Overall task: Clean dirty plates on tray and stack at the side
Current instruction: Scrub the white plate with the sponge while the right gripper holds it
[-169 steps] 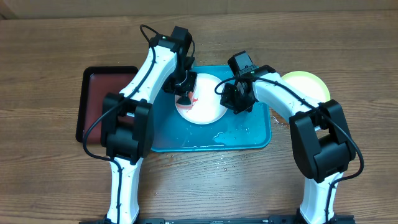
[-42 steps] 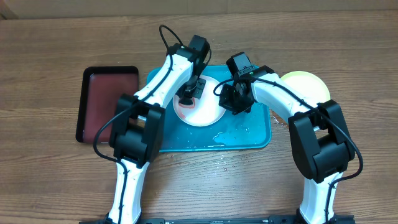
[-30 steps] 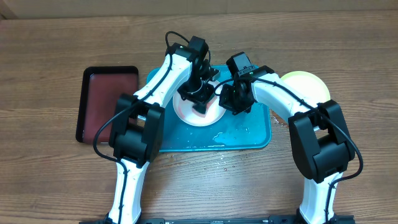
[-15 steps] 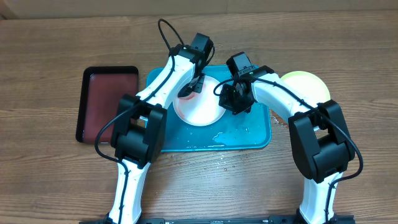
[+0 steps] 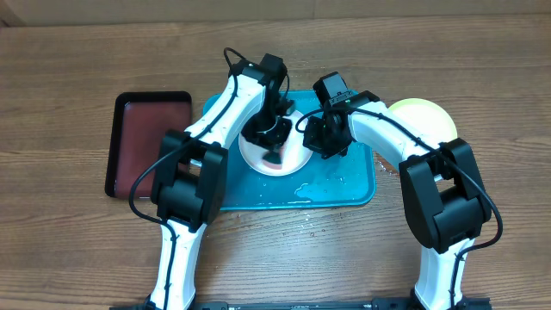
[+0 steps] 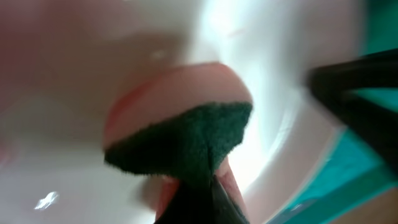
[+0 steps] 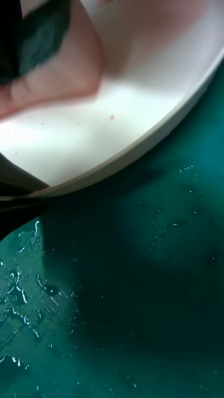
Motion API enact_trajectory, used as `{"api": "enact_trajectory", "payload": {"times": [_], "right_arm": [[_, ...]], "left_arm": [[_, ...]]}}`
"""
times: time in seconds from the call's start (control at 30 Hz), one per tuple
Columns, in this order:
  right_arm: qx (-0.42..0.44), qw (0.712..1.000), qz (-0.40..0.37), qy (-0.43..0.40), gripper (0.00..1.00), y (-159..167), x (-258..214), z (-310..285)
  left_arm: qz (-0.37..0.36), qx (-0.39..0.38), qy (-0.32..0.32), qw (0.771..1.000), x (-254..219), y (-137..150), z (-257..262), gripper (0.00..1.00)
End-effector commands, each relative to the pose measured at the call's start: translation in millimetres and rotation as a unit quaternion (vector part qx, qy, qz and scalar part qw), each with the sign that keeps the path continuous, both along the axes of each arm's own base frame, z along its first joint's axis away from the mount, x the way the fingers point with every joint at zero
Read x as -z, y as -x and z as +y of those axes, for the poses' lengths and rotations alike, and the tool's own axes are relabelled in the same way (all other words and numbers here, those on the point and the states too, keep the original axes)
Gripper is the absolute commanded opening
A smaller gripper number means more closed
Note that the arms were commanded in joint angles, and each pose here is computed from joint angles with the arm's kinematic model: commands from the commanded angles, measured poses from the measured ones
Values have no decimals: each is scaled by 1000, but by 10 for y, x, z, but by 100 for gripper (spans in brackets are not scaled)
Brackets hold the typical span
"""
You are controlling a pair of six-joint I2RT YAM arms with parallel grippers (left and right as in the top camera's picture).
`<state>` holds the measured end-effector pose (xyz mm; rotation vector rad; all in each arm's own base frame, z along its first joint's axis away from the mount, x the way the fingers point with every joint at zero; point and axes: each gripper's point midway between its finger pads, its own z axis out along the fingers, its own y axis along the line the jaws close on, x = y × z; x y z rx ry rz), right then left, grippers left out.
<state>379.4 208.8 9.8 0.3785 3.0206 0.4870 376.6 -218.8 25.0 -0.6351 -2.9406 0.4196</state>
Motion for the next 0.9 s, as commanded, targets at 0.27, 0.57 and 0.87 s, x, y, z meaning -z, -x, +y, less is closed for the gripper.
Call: {"api": "enact_trajectory", "payload": {"times": [0.27,0.57,0.87], "right_arm": [[5,1000,12,13,4,54,106,-47],[5,1000,12,14,4,52,107,-51],[5,1000,11,13,4,49,107,-50]], "left_arm": [[-198,-84,-107,971,65,-921,255,4],[-205,-157,-226,939,32,-860,714,4],[-67,-151,-273,948,70,-168,889,4]]}}
